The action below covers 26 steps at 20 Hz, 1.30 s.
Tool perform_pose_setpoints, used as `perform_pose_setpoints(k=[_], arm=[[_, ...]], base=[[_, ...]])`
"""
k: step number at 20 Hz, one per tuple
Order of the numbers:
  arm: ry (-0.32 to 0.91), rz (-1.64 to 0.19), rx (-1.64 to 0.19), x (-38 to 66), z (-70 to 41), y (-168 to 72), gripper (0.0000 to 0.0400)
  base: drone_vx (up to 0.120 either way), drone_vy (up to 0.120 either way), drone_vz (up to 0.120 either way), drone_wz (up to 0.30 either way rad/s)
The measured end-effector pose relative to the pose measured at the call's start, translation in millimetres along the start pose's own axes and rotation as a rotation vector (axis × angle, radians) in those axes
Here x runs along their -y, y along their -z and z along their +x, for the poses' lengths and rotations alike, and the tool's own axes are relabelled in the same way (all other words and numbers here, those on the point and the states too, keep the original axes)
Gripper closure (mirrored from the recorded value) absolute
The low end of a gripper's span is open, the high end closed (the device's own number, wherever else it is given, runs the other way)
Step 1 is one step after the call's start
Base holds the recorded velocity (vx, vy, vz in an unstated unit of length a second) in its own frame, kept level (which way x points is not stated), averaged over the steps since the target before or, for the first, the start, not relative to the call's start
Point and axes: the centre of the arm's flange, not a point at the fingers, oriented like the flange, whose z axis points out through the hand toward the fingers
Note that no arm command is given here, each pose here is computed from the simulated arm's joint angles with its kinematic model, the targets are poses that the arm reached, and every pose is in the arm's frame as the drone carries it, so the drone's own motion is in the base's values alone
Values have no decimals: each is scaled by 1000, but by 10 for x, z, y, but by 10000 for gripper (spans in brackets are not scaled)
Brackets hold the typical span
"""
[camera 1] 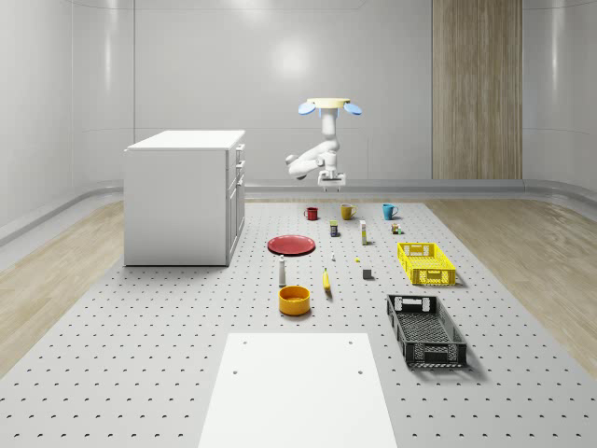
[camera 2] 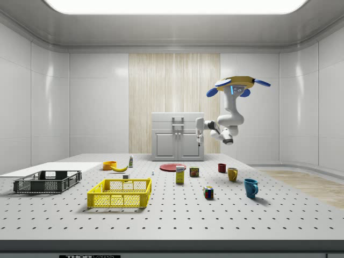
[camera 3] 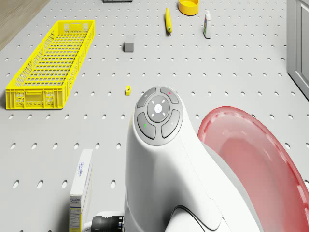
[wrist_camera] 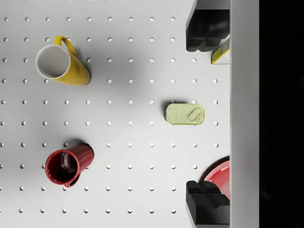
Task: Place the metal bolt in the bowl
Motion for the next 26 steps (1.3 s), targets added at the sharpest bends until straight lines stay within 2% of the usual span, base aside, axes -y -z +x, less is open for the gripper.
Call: perform_pose_setpoints(k=[5,11,18,20,26], arm=[[0,-8,-8,8,-8,0,0],[0,-11,-12,11,-11,1,0],[0,-12,-13,12,-12,1,0],[0,-12,-13,12,-12,1,0],[0,-12,-14,12,-13,1,0]], base=[[120,-80,-120,0],[120,0,-13,0],[120,0,-120,0],[120,0,0,0],[120,0,-93,0]])
